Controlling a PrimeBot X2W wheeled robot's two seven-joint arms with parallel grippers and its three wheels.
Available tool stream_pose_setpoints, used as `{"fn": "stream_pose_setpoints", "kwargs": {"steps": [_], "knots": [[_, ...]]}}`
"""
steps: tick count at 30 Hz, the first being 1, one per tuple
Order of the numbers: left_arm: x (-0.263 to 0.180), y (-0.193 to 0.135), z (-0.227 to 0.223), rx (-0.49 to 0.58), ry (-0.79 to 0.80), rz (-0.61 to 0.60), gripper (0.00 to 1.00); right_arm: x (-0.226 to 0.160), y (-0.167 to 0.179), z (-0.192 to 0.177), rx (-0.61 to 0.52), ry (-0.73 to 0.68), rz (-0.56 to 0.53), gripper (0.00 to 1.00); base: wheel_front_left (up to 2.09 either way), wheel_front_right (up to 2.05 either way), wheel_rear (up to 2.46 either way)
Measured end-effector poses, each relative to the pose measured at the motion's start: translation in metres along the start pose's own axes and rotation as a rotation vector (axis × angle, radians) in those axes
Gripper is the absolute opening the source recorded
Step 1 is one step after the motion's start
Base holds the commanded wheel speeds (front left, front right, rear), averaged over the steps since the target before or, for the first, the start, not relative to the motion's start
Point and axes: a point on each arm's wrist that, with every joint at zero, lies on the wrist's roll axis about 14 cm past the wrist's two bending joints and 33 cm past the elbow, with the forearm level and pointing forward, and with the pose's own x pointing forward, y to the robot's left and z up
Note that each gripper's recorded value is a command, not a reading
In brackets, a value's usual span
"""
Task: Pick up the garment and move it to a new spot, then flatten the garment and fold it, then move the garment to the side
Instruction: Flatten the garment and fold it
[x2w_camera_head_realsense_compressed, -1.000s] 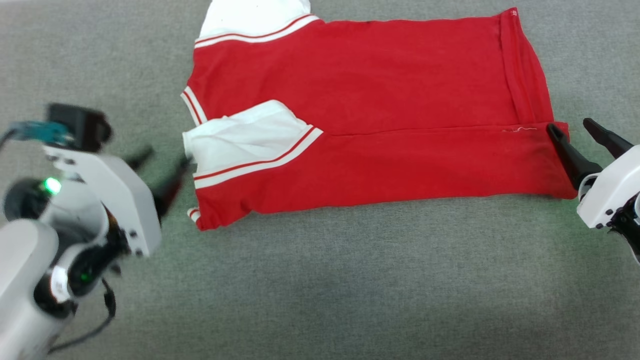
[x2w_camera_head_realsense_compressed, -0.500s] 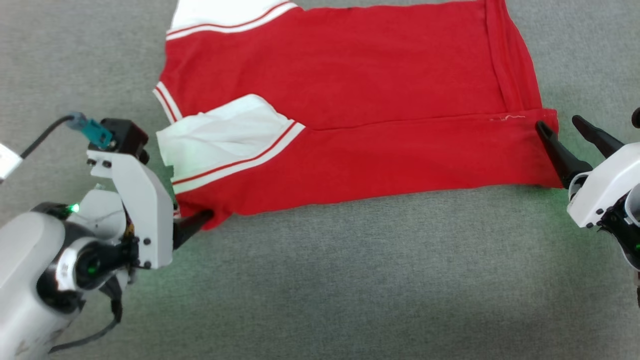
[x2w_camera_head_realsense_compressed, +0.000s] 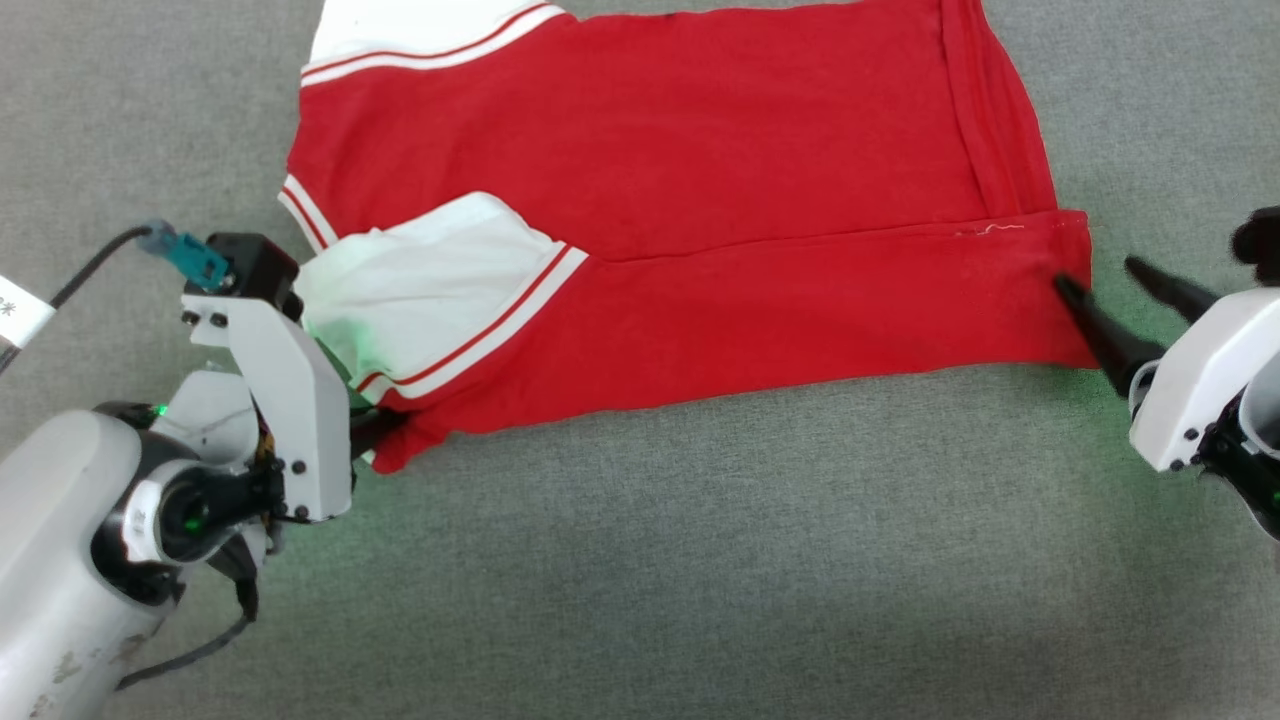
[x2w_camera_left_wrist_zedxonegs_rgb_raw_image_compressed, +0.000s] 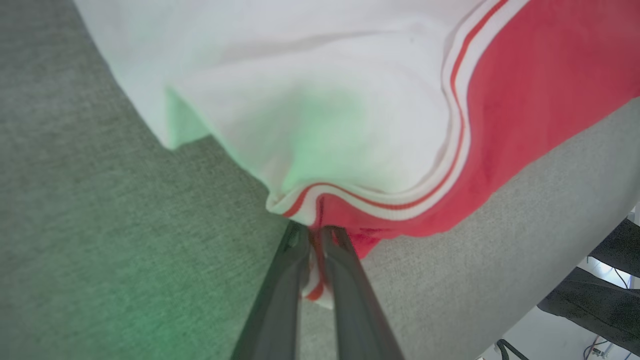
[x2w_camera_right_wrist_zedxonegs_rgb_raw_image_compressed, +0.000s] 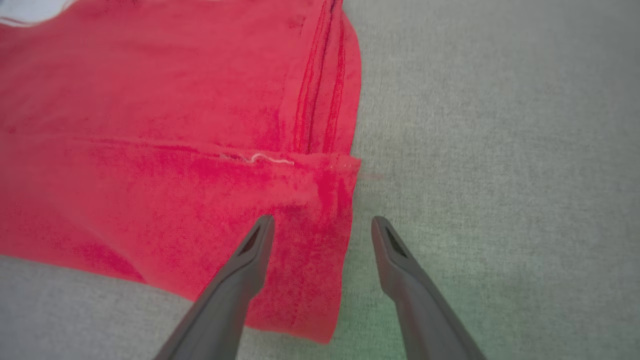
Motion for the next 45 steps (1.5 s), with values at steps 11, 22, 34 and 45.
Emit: {"fn": "stream_pose_setpoints", "kwargs": {"steps": [11, 22, 34, 45], "knots": [[0.001, -0.005, -0.004, -0.003, -0.024, -0.028, 0.0, -0.001, -0.001, -0.037, -0.111, 0.354, 0.021, 1.0, 0.0, 0.0, 0.0], [0.003, -0.002, -0.005, -0.019, -0.053, -0.04, 0.0, 0.012, 0.006, -0.049, -0.097, 0.45, 0.049, 0.0, 0.0, 0.0, 0.0], [-0.023, -0.016, -0.038, -0.014, -0.067, -0.055, 0.0, -0.025, 0.006, -0.056, -0.123, 0.451, 0.054, 0.0, 0.0, 0.0, 0.0], [-0.045, -0.029, -0.073, -0.048, -0.111, -0.057, 0.05, -0.058, 0.007, -0.068, -0.105, 0.456, 0.059, 0.6, 0.0, 0.0, 0.0]]}}
